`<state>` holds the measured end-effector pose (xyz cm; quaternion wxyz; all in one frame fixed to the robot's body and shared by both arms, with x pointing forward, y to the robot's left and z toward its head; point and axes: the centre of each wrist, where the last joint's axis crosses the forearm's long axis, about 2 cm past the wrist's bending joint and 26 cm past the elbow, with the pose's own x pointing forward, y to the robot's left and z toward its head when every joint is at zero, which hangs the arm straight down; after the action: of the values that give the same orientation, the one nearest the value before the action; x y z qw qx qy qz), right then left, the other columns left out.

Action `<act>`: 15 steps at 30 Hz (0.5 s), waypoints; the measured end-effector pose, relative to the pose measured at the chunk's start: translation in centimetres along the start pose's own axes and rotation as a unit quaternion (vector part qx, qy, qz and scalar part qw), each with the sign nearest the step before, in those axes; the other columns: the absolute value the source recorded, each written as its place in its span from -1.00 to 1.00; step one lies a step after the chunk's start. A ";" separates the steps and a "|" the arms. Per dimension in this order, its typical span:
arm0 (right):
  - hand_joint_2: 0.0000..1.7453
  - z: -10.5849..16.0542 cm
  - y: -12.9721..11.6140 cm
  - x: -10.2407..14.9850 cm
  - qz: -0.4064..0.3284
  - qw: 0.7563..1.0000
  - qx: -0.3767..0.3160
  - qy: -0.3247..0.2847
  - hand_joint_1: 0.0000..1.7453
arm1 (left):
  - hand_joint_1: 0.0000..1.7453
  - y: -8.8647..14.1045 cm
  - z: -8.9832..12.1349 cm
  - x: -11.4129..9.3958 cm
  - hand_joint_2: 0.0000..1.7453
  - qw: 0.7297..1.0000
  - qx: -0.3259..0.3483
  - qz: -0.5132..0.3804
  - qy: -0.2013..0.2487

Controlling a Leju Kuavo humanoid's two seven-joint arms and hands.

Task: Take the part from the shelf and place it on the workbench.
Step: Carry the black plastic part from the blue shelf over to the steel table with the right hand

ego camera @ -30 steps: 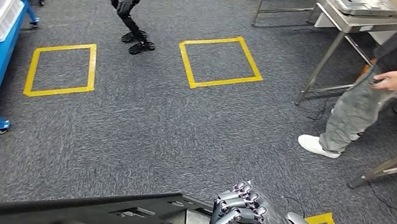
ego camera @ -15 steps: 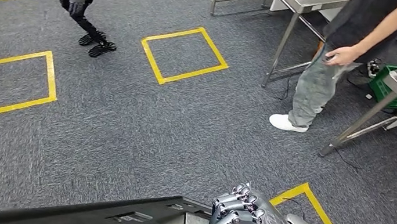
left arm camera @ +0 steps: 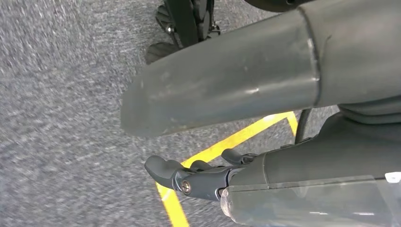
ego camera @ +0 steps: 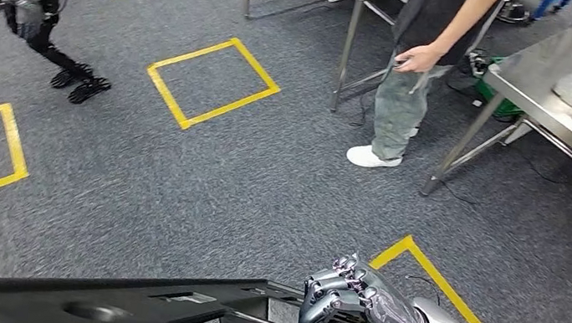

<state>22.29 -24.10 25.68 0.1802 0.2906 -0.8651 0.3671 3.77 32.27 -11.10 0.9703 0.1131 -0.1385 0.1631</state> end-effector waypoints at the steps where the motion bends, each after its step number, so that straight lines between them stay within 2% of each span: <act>1: 1.00 0.0 0.0 0.0 -0.001 1.000 0.000 0.000 1.00 | -1.00 0.0 0.0 0.0 -1.00 1.000 0.001 0.000 0.001; 15: 1.00 0.4 -0.5 0.0 -0.012 1.000 0.011 0.005 1.00 | -1.00 -0.7 0.1 -0.1 -1.00 1.000 -0.007 0.001 0.000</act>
<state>22.51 -24.70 25.65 0.1852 0.3011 -0.8565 0.3761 3.90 31.54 -11.12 0.9710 0.1058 -0.1395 0.1626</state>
